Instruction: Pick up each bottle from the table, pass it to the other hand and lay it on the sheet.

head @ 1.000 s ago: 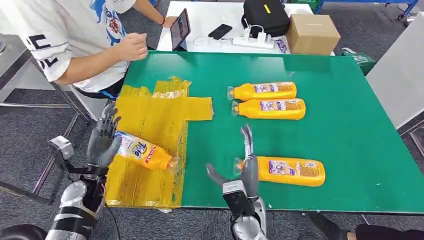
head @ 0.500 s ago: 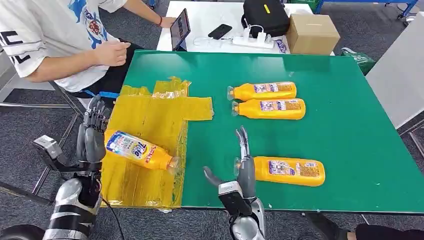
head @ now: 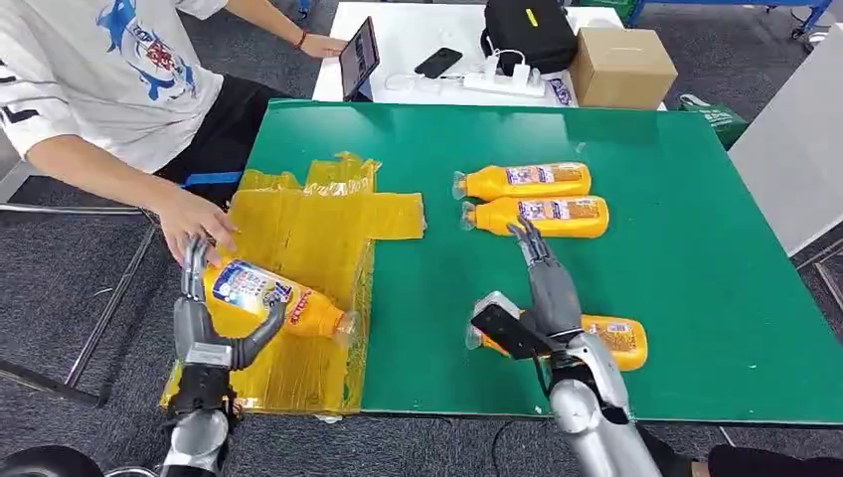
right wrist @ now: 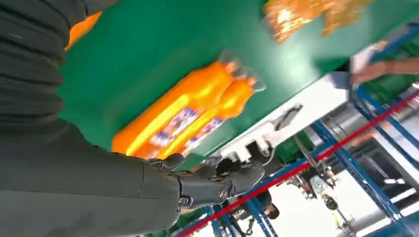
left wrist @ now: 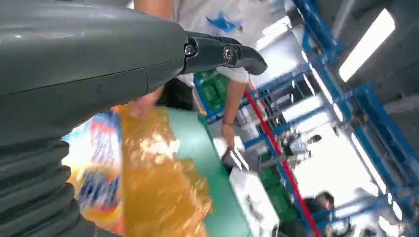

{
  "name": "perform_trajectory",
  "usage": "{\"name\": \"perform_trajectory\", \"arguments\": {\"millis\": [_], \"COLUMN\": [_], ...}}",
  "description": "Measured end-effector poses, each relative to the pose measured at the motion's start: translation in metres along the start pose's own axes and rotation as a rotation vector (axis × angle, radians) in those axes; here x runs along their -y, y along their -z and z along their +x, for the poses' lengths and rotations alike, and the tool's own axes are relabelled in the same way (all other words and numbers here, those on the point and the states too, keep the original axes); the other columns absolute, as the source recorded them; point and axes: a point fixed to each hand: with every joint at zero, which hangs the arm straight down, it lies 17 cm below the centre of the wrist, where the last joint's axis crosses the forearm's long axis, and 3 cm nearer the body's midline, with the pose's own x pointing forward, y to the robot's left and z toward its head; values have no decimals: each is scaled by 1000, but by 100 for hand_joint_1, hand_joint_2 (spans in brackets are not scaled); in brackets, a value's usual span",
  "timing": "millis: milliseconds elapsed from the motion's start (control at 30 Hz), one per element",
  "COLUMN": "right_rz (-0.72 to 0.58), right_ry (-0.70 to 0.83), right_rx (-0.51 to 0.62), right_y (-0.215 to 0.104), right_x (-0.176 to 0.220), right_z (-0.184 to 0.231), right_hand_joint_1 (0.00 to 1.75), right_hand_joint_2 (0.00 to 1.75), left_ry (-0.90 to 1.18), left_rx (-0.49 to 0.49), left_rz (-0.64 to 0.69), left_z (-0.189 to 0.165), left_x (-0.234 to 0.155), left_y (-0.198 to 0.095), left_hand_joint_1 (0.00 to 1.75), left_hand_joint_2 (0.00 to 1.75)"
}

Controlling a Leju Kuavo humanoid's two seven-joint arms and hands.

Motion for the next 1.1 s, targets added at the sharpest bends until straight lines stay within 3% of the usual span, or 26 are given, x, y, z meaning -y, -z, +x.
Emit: {"name": "perform_trajectory", "arguments": {"millis": [267,733,1100], "right_rz": [82,365,433], "right_ry": [-71,68,13], "right_rx": [-54,-148,-183], "right_y": [-13,-82,-117], "right_x": [1,-42,-26], "right_z": [-32,-72,-94], "right_hand_joint_1": [0,0,0], "right_hand_joint_2": [175,175,175], "left_ry": [-82,-111,-131], "left_rx": [-55,-85,-97], "left_rz": [-57,-92,-114], "left_z": [7,0,-5], "left_x": [33,47,55], "left_y": [-32,-41,-43], "left_hand_joint_1": [0,0,0], "left_hand_joint_2": [175,175,175]}}
